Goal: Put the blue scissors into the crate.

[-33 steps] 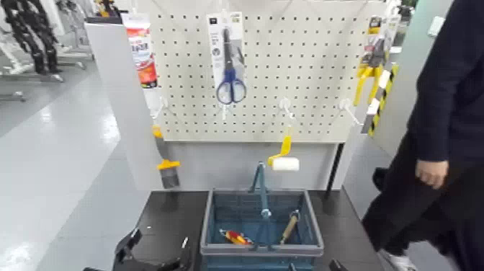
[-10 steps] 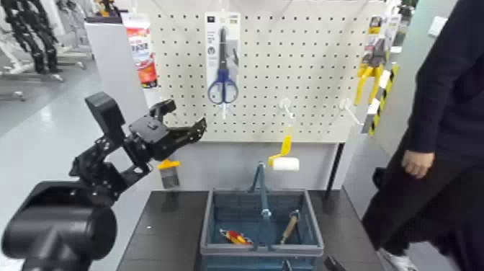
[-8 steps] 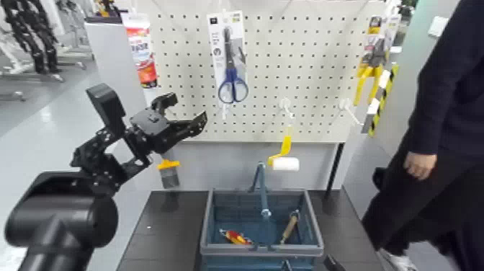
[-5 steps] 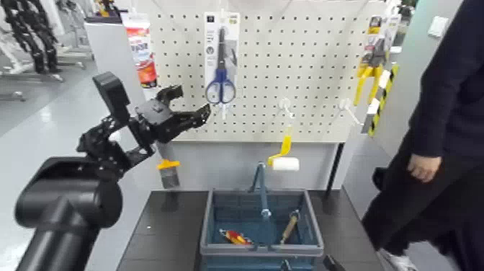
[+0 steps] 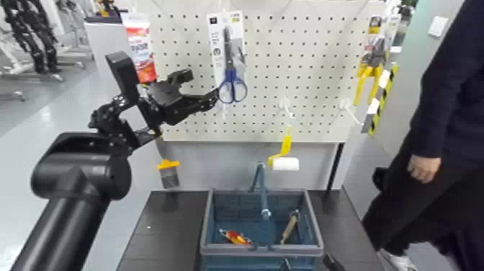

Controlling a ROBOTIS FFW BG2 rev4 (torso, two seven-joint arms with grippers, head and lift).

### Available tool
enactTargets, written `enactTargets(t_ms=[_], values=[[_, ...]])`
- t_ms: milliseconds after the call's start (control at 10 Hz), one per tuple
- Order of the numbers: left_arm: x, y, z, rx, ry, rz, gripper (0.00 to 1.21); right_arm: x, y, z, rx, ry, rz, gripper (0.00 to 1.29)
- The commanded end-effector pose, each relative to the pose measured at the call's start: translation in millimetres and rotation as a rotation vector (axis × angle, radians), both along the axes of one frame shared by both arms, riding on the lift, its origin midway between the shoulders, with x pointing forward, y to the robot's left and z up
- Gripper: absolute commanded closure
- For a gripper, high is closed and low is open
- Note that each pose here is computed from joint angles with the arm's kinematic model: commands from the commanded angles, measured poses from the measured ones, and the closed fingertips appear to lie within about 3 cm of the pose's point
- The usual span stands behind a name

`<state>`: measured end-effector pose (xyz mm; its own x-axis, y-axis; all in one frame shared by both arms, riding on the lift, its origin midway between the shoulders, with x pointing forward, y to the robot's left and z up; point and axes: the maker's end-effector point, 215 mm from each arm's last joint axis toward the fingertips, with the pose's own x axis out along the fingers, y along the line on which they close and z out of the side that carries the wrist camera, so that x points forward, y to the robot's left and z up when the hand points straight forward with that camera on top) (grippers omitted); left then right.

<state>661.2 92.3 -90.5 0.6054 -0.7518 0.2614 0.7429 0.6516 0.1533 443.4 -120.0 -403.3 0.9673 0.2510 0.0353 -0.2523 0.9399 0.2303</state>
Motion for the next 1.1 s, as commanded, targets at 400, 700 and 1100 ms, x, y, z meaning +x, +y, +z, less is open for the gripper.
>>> enactTargets(t_ms=[400, 700, 1100], values=[[21.1, -14.5, 15.4, 0.042, -0.016, -0.047, 0.24, 1.0, -0.9, 1.4, 0.003, -0.003, -0.001, 0.15], [30.6, -21.2, 27.0, 0.071, -0.034, -0.060, 0.24, 1.8, -1.4, 2.4, 0.003, -0.006, 0.000, 0.15], [37.3, -26.2, 31.7, 0.089, -0.038, -0.076, 0.31, 1.8, 0.9, 2.7, 0.003, -0.007, 0.006, 0.15]])
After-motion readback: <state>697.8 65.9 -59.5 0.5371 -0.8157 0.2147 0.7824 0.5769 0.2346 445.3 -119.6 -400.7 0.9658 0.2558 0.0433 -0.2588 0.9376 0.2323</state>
